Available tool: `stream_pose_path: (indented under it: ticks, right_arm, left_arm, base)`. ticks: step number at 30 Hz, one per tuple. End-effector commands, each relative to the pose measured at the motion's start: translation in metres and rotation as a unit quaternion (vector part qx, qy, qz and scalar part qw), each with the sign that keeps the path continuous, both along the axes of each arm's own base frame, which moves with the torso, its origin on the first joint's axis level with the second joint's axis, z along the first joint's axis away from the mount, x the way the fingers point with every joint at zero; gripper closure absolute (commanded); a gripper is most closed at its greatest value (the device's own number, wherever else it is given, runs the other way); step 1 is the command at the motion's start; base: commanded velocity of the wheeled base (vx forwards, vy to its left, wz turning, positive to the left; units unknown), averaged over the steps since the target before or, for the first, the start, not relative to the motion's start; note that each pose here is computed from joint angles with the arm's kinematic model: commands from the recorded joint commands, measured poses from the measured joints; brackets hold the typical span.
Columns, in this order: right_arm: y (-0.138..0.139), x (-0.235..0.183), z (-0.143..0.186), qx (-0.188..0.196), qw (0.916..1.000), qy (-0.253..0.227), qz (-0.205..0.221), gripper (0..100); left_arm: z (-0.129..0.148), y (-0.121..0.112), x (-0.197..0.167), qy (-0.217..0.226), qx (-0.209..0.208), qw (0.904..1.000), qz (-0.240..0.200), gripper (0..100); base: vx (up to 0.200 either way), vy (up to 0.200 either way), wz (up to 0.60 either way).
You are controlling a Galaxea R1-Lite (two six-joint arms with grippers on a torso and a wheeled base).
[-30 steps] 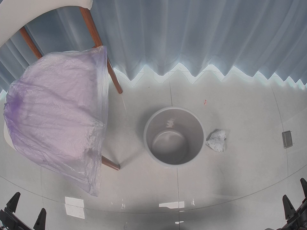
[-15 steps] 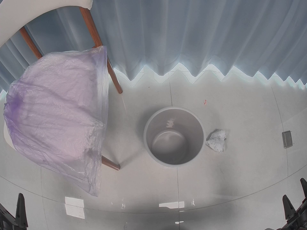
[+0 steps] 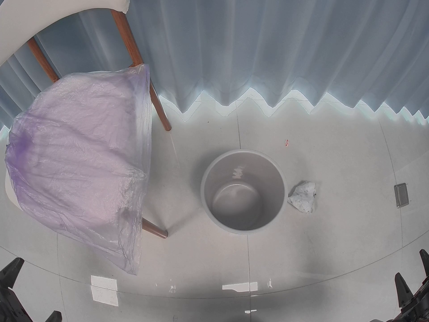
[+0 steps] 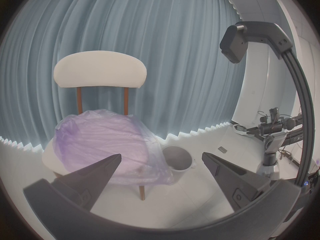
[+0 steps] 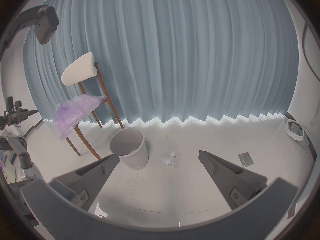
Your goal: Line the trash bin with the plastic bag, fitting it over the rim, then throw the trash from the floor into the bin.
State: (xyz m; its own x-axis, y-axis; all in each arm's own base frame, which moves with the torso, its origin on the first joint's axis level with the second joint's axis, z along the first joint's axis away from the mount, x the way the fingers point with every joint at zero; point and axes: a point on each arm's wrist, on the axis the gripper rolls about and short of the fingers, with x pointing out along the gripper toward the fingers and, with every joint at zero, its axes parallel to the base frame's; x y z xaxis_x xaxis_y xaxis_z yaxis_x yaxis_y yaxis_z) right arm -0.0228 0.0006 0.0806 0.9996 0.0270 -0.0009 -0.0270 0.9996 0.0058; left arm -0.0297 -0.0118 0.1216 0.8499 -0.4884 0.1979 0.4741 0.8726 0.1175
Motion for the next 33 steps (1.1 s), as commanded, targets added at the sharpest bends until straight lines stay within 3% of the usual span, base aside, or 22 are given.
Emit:
stream_pose_path:
  ticks: [1,5,6,13,18,23,29,33]
  right_arm:
    - [0.0,0.0,-0.004,0.0,1.0,-0.001,0.0,0]
    - [0.0,0.0,-0.004,0.0,1.0,-0.001,0.0,0]
    - [0.0,0.0,-0.004,0.0,1.0,-0.001,0.0,0]
    - [0.0,0.0,-0.004,0.0,1.0,-0.001,0.0,0]
    - [0.0,0.0,-0.004,0.0,1.0,-0.001,0.0,0]
    - [0.0,0.0,-0.004,0.0,1.0,-0.001,0.0,0]
    - [0.0,0.0,-0.004,0.0,1.0,-0.001,0.0,0]
    - [0.0,0.0,-0.004,0.0,1.0,-0.001,0.0,0]
  left_arm:
    - [0.034,-0.001,0.008,0.017,0.005,0.9994,-0.031,0]
    - [0.044,-0.002,0.013,0.027,0.007,0.9987,-0.043,0]
    - [0.057,-0.002,0.02,0.037,0.011,0.9969,-0.069,0]
    - [0.085,-0.004,0.039,0.06,0.023,0.9877,-0.142,0]
    - [0.102,-0.005,0.046,0.058,0.029,0.9823,-0.176,0]
    - [0.112,-0.009,0.065,0.086,0.028,0.97,-0.226,0]
    - [0.12,-0.021,0.092,0.119,0.038,0.9472,-0.296,0]
    - [0.121,-0.036,0.115,0.13,0.066,0.9419,-0.302,0]
  base:
    - [0.0,0.0,0.0]
    - [0.0,0.0,0.0]
    - [0.0,0.0,0.0]
    - [0.0,0.0,0.0]
    - [0.0,0.0,0.0]
    - [0.0,0.0,0.0]
    - [0.0,0.0,0.0]
    - [0.0,0.0,0.0]
